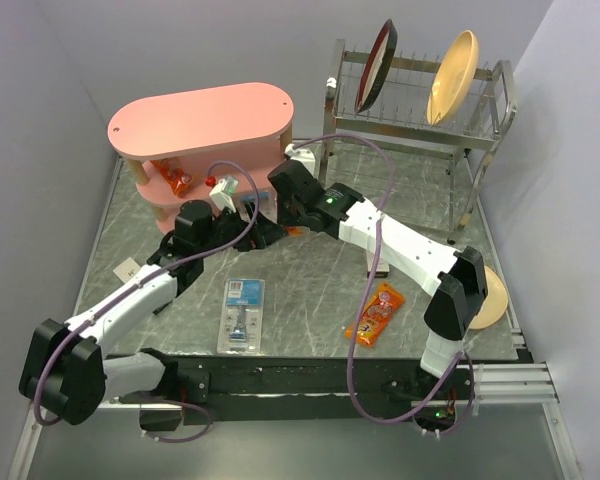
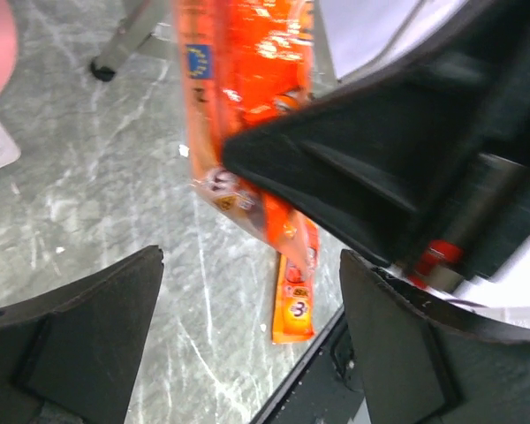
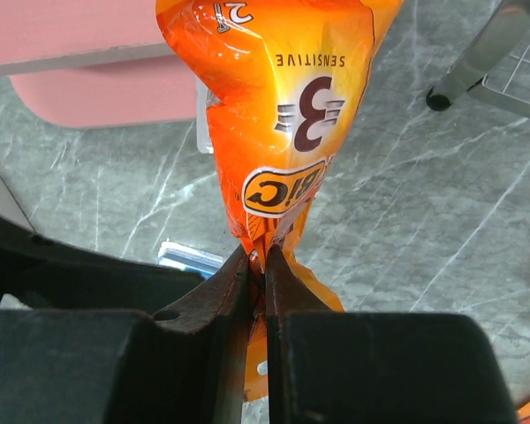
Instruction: Place and organize the shaving razors onto the shelf
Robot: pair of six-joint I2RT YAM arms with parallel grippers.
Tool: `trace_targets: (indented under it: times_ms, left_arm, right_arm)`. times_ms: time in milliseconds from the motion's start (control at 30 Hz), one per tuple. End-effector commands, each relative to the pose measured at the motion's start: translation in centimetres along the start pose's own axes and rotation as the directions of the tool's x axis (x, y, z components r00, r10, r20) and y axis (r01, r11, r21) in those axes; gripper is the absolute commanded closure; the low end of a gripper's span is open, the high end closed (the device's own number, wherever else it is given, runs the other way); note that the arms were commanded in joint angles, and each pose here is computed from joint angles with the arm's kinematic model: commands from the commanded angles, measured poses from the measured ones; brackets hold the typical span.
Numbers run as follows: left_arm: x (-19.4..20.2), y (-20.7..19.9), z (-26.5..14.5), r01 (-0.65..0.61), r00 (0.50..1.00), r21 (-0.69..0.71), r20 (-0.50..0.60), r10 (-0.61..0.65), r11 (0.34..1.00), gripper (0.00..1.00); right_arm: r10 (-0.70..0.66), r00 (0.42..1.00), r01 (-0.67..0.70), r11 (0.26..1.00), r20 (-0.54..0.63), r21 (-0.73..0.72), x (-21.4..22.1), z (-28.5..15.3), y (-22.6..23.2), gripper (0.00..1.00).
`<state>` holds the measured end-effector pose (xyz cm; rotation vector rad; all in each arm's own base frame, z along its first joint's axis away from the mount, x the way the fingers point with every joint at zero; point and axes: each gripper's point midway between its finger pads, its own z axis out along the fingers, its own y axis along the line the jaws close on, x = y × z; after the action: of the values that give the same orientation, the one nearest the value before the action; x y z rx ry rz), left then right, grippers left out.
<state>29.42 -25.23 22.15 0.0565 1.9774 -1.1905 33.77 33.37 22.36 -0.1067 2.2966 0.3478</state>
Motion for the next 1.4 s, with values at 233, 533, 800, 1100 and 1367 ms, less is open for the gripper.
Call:
trace_targets:
  times_ms: [233, 533, 800, 1100, 1367]
  left_arm:
    - [-3.6, -1.6, 1.6, -0.051, 0.992, 0.069, 0.117, 0.043, 0.996, 0.33]
    - [-5.7, -2.0, 0.5, -0.215, 0.963, 0.155, 0.2, 0.182, 0.964, 0.84]
    - [-8.1, -0.5, -3.9, -0.236, 0.93, 0.146, 0.32, 0.18, 0.961, 0.99]
    - [-9.8, -0.2, -6.3, -0.196, 0.916, 0.14, 0.38, 0.13, 0.971, 0.99]
    - [-10.6, 0.1, -6.0, -0.083, 0.925, 0.155, 0.379, 0.018, 0.984, 0.99]
  right_arm:
    - [0.018, 0.998, -0.013, 0.994, 0.052, -0.105, -2.0, -2.6, 2.2, 1.0]
    - [-0.01, 0.999, 0.016, 0.992, 0.053, -0.125, -2.1, -2.6, 2.6, 1.0]
    - [-0.139, 0.978, 0.166, 0.971, 0.157, -0.174, -5.4, -5.5, 2.7, 0.36]
    - [-0.14, 0.966, 0.181, 0.966, 0.217, -0.184, -8.6, -9.9, -1.7, 0.22]
    - [-0.197, 0.963, 0.237, 0.943, 0.185, -0.233, -6.6, -8.8, -1.5, 0.18]
